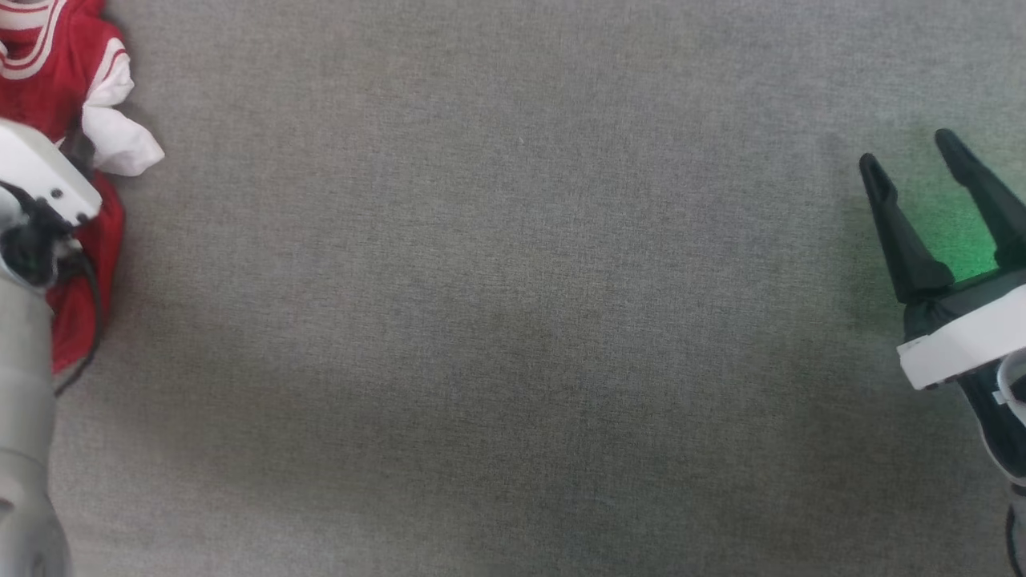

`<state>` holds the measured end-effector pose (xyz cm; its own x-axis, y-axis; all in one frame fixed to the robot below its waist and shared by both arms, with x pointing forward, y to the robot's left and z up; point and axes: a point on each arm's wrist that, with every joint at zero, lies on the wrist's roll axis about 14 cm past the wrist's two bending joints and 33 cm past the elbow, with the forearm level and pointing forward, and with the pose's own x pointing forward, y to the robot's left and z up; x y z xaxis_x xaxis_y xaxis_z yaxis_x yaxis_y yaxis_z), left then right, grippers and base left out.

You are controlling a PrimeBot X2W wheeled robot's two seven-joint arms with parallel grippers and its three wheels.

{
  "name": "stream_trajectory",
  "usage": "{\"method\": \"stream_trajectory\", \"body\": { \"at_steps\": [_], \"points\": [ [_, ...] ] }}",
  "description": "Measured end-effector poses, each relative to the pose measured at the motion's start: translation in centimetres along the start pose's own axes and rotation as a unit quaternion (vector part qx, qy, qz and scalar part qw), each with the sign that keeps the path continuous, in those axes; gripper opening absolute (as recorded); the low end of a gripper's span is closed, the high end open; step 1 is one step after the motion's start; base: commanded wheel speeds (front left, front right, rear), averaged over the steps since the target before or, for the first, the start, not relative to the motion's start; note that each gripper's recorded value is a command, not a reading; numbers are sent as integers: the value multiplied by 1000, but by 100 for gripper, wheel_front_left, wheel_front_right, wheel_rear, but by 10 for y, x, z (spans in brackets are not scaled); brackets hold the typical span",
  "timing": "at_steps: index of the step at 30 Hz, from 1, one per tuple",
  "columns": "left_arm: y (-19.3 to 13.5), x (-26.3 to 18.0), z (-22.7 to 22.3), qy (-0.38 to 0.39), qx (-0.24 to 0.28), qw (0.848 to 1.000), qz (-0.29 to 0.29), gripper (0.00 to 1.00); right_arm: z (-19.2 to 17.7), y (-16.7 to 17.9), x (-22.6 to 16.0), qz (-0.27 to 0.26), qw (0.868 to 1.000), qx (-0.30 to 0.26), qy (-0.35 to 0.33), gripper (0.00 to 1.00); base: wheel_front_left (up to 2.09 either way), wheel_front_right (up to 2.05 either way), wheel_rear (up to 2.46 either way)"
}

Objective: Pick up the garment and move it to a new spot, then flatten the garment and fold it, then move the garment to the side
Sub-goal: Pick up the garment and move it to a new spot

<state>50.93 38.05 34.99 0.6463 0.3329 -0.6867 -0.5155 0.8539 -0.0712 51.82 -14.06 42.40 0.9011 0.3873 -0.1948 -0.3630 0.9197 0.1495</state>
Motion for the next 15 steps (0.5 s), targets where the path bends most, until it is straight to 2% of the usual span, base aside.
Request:
{"method": "stream_trajectory", "body": {
  "at_steps": [3,7,8,9,15],
  "points": [
    [-2,4,-7,48,-7,999,6,100,0,-2,1,0,1000,-5,2,100,0,0,0],
    [-3,7,-10,74,-25,997,8,100,2,-2,3,1,1000,-6,2,100,0,0,0],
    [-2,7,-9,71,-33,997,9,80,3,-3,3,0,1000,-7,1,100,0,0,0],
    [-2,7,-8,65,-33,997,7,0,3,-3,3,0,1000,-7,0,100,0,0,0],
    [6,-2,9,-3,-16,1000,0,0,13,-4,-1,-11,1000,-3,-15,100,0,0,0]
  ]
}}
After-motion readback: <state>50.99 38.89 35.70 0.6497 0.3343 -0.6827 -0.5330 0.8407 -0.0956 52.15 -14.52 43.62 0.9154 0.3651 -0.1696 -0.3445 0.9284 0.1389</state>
